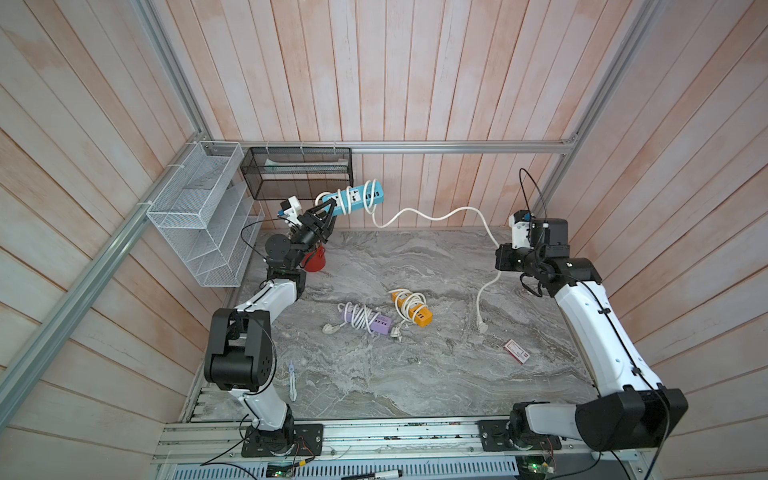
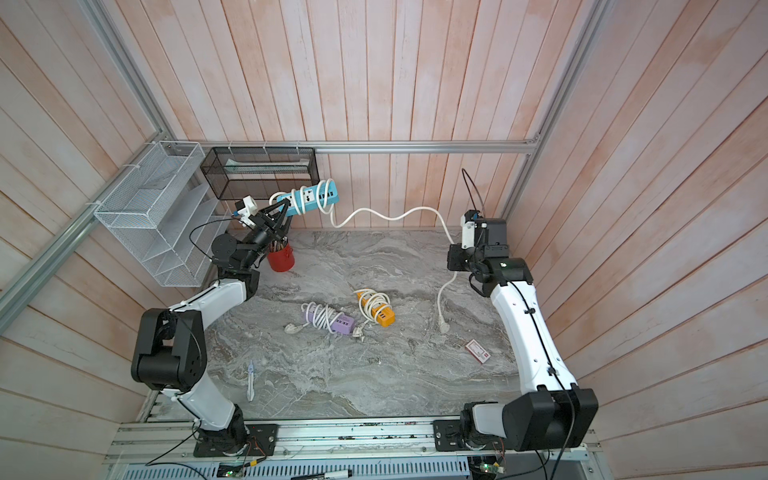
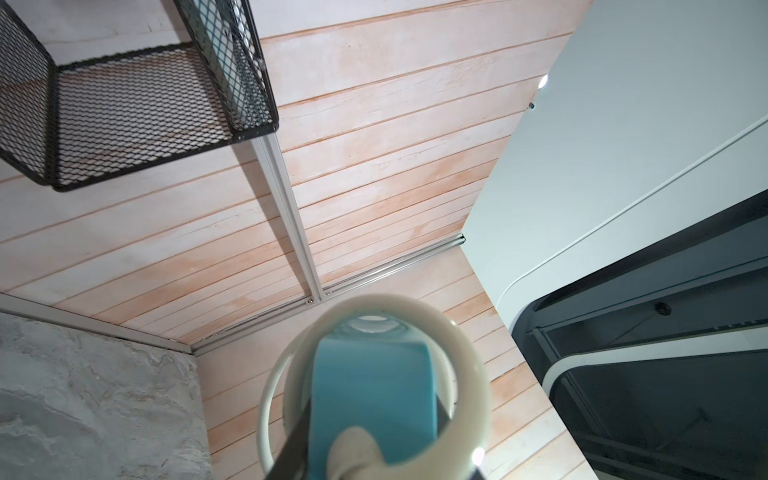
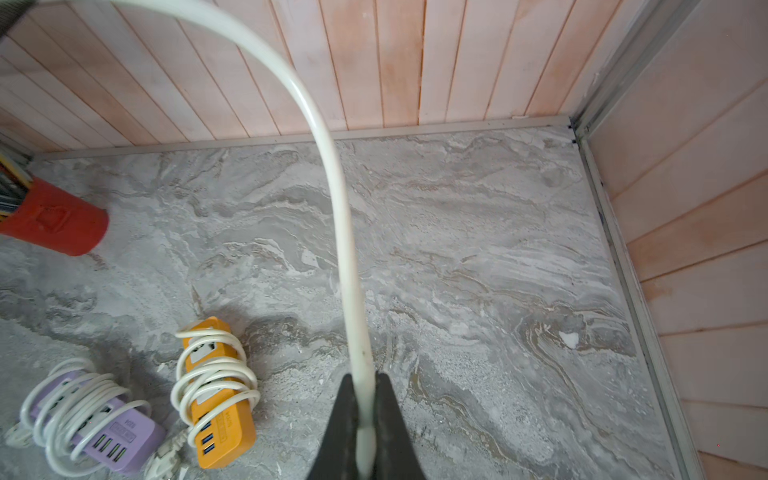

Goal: Unwrap the cord wrapped around the power strip
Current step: Unwrap the power cord from the power strip.

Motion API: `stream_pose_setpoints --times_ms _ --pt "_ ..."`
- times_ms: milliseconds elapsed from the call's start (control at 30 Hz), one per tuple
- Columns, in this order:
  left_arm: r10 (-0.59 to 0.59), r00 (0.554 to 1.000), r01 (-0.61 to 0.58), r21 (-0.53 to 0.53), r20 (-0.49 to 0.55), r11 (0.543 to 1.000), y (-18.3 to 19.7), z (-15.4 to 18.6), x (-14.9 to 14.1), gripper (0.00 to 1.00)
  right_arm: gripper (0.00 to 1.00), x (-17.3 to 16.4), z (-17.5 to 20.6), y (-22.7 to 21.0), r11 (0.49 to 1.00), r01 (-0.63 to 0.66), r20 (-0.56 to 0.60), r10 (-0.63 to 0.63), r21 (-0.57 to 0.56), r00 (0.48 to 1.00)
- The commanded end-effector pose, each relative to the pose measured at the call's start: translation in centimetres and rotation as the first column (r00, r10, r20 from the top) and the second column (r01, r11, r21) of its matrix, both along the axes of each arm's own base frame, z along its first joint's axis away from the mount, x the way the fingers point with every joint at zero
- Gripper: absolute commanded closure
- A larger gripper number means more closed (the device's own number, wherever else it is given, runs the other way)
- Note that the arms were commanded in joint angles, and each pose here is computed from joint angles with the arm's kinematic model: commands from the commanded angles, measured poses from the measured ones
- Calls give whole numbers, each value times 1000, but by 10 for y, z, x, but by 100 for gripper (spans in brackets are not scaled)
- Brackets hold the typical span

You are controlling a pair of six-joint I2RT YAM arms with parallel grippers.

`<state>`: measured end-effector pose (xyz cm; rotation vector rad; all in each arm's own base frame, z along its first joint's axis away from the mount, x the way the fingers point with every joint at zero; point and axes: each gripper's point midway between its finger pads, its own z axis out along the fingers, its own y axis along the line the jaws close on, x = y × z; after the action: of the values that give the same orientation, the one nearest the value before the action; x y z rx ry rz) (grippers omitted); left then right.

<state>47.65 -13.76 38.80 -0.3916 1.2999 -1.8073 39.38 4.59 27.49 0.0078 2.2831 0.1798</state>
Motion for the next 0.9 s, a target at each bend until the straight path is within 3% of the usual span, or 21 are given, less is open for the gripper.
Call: stream_pose_setpoints --times_ms 0,233,333,433,500,567,733,800,867 --pt "-42 990 51 -63 135 997 -10 43 -23 100 100 11 -47 -22 991 119 -96 -125 -65 988" --pt "-106 984 112 -38 144 993 -31 51 -49 100 100 37 -101 -13 993 117 -143 -119 -16 983" --pt "-120 984 126 -33 130 992 -33 47 -60 100 92 48 -111 -14 993 120 -133 -122 -20 984" --pt "-117 987 121 -25 110 992 -32 37 -67 100 62 58 -112 -14 994 107 -101 -110 -31 989" --pt "-110 989 111 -3 94 994 -32 29 -69 100 28 63 -105 -12 996 86 -69 -88 -30 994" --pt "-101 992 100 14 76 995 -32 19 -70 100 3 64 -95 -8 998 66 -39 -67 -26 997" --pt "-82 996 81 40 39 996 -32 -3 -67 100 2 50 -42 13 998 -62 116 59 22 992" --pt "-82 996 81 45 34 996 -33 -6 -64 100 1 32 -8 42 976 -209 238 190 57 953" --pt "-86 996 85 45 34 995 -35 -7 -64 100 1 10 25 74 939 -342 370 306 35 877"
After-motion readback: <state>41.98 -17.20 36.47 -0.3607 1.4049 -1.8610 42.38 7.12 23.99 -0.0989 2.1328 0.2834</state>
